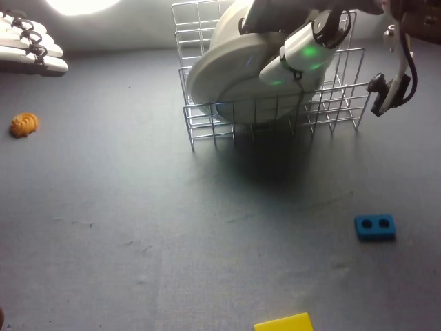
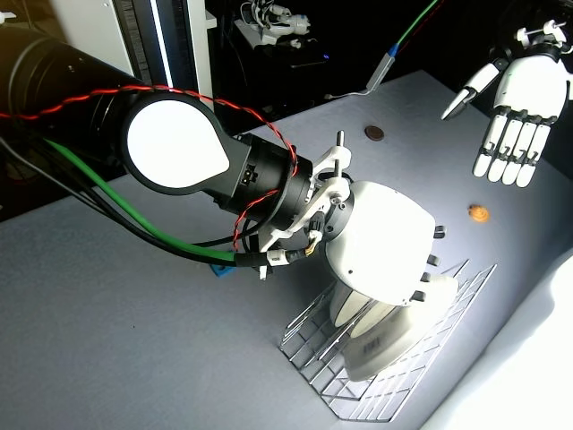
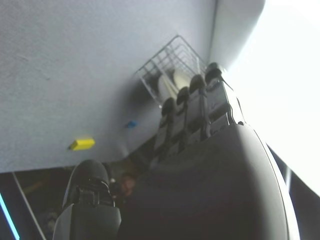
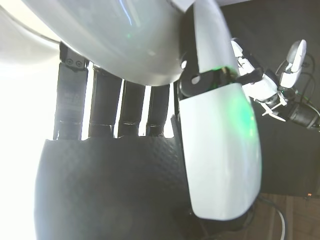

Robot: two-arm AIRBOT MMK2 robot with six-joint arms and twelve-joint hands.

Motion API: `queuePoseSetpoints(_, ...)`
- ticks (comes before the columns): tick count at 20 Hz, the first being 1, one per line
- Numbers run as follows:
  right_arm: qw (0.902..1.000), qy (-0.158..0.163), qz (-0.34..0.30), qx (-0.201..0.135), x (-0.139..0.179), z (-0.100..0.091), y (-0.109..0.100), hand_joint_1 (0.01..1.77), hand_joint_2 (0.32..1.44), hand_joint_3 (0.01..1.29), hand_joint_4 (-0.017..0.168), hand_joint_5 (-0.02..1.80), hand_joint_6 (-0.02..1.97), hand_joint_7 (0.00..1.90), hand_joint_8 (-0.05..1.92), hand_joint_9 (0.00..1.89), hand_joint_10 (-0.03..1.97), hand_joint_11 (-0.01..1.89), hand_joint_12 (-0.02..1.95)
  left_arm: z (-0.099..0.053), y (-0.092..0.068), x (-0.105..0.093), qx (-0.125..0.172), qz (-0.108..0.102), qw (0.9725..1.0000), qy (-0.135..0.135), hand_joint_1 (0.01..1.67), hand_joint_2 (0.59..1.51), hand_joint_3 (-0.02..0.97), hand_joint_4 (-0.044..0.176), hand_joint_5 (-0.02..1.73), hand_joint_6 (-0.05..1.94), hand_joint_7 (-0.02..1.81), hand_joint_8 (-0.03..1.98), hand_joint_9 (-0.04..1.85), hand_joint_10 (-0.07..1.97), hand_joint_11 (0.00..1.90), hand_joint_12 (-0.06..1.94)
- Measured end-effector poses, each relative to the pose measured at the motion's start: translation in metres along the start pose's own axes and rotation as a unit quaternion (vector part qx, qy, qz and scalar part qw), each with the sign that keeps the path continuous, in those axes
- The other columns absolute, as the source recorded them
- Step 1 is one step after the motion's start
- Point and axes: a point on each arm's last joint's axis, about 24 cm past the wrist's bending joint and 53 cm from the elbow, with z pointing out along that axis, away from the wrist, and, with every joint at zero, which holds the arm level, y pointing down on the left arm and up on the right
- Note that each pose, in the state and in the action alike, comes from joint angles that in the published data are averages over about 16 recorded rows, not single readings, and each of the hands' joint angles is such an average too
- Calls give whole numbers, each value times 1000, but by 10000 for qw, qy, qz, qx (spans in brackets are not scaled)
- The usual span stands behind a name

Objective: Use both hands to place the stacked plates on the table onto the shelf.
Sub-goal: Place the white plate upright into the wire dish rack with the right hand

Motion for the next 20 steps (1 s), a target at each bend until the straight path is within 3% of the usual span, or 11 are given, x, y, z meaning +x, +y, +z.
queuePoseSetpoints(4, 10000, -75, 9, -49, -8, -3, 5, 1224, 1023, 12, 4, 969, 811, 1086, 838, 1276, -4, 890, 864, 2, -4, 3, 59, 26, 10000, 53, 15, 1180, 20, 3, 32, 17, 20, 17, 21, 10, 19, 7)
queuePoseSetpoints(8, 9998, -149, -2, -131, -17, -7, 14, 1213, 1033, 12, 1, 944, 840, 1080, 639, 1234, -4, 863, 865, 6, -12, 7, 192, 85, 9997, 141, 15, 1180, 20, 3, 29, 17, 20, 18, 21, 10, 18, 8)
queuePoseSetpoints(20, 9996, -130, -154, -216, -16, -16, 20, 1168, 1005, 12, -4, 922, 252, 1082, 19, 1132, -4, 799, 853, 15, -34, 16, 534, 330, 9975, 315, 15, 1180, 20, 3, 32, 17, 22, 18, 21, 11, 18, 7)
